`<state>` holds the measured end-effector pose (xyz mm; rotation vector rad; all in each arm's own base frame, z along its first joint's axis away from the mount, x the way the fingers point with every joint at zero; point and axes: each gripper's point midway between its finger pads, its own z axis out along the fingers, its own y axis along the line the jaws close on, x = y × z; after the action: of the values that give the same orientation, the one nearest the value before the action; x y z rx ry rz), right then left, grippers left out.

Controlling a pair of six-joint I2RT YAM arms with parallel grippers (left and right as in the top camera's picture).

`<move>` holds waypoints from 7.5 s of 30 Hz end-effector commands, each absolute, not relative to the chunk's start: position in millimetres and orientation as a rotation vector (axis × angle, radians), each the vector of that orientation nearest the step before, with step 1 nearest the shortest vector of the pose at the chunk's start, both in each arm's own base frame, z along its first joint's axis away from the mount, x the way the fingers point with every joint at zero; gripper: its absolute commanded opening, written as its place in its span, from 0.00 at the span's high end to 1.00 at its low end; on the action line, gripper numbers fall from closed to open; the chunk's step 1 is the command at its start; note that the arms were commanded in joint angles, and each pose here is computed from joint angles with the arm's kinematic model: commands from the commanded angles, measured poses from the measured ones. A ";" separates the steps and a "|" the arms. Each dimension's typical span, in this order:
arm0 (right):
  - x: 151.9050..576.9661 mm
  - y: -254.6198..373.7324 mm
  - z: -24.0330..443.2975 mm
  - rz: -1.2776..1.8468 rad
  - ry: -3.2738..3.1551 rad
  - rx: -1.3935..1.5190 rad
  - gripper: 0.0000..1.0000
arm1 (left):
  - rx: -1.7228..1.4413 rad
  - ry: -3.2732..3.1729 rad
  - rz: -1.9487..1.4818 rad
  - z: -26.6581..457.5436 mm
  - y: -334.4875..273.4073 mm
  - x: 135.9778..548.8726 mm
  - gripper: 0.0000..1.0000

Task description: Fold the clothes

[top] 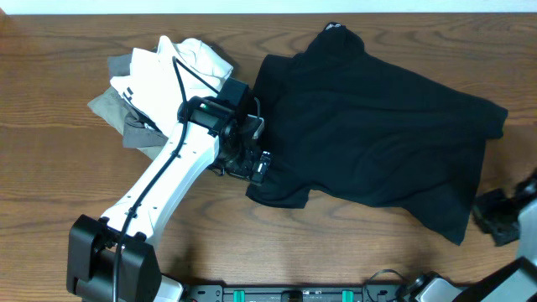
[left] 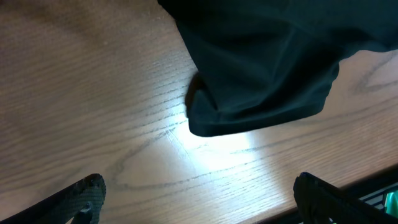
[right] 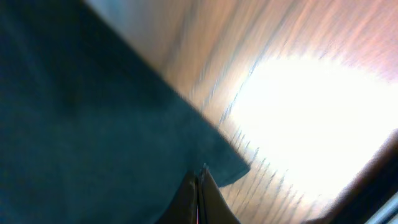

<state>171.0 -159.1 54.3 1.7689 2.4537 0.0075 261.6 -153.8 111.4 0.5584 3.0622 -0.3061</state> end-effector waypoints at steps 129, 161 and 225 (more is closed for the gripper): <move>214.8 -134.7 189.7 0.440 2.197 1.325 0.99 | 0.402 2.756 -0.616 159.9 -180.8 187.4 0.94; 361.8 -164.5 52.7 0.738 2.214 1.368 0.89 | 0.469 2.406 -0.410 104.1 -208.9 369.5 0.76; 399.9 -89.9 71.3 0.641 2.478 0.782 0.71 | 0.570 2.356 -0.532 104.7 -274.3 541.9 0.94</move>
<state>392.8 -58.0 66.8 0.5704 2.5492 0.7099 532.2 -276.9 23.9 0.5416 2.5031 -0.5290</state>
